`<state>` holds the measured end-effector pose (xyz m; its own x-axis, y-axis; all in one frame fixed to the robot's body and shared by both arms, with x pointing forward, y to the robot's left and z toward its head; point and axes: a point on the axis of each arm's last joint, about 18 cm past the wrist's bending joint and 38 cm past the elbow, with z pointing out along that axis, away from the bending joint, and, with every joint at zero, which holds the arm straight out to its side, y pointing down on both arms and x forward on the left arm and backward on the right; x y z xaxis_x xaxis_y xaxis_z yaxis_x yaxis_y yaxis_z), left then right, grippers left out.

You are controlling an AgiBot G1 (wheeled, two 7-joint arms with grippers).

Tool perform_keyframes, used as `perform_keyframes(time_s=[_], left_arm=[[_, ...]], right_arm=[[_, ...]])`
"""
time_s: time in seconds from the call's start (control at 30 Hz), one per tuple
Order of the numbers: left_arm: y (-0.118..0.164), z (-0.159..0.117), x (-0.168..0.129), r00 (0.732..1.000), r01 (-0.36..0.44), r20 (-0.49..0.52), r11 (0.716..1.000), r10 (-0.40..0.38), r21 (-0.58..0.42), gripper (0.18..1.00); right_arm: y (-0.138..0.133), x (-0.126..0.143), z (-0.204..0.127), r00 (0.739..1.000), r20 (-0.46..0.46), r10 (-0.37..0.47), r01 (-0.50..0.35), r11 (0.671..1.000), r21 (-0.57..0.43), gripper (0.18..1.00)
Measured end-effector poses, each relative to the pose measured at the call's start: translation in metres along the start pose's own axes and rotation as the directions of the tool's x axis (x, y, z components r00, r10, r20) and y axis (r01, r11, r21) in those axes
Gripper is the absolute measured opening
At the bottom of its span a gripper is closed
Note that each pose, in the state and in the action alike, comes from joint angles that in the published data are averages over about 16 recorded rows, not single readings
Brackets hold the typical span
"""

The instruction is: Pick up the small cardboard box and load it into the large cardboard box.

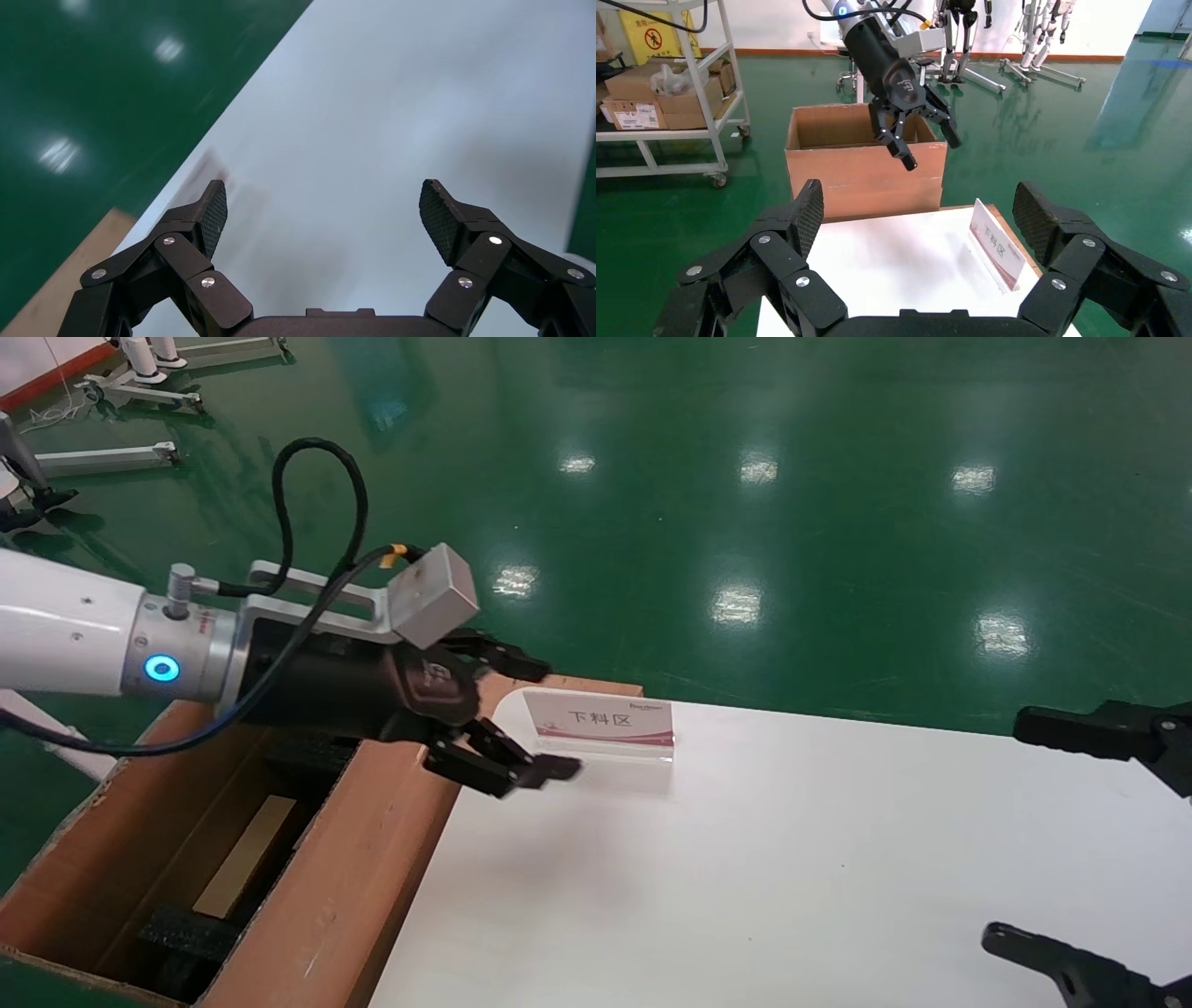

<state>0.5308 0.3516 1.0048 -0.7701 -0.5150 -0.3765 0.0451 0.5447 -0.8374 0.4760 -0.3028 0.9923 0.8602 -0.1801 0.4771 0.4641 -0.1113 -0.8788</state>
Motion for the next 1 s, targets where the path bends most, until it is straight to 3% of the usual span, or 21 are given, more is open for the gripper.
perform_keyframes(time_s=[0.23, 0.43, 0.8, 1.0], left_arm=[[-0.011, 0.012, 0.022, 0.992, -0.044, -0.116, 0.991, 0.059, 0.129, 1.0], [-0.018, 0.016, 0.039, 0.975, -0.067, -0.19, 0.964, 0.118, 0.256, 1.0], [-0.022, 0.009, 0.066, 0.942, -0.081, -0.246, 0.867, 0.228, 0.492, 1.0], [-0.02, 0.003, 0.074, 0.934, -0.08, -0.242, 0.815, 0.261, 0.574, 1.0]], right_arm=[[0.0, 0.0, 0.0, 1.0, 0.0, 0.0, 0.0, 1.0, 0.0, 1.001], [0.0, 0.0, 0.0, 1.0, 0.0, 0.0, 0.0, 1.0, 0.0, 1.001], [0.0, 0.0, 0.0, 1.0, 0.0, 0.0, 0.0, 1.0, 0.0, 1.001], [0.0, 0.0, 0.0, 1.0, 0.0, 0.0, 0.0, 1.0, 0.0, 1.001]])
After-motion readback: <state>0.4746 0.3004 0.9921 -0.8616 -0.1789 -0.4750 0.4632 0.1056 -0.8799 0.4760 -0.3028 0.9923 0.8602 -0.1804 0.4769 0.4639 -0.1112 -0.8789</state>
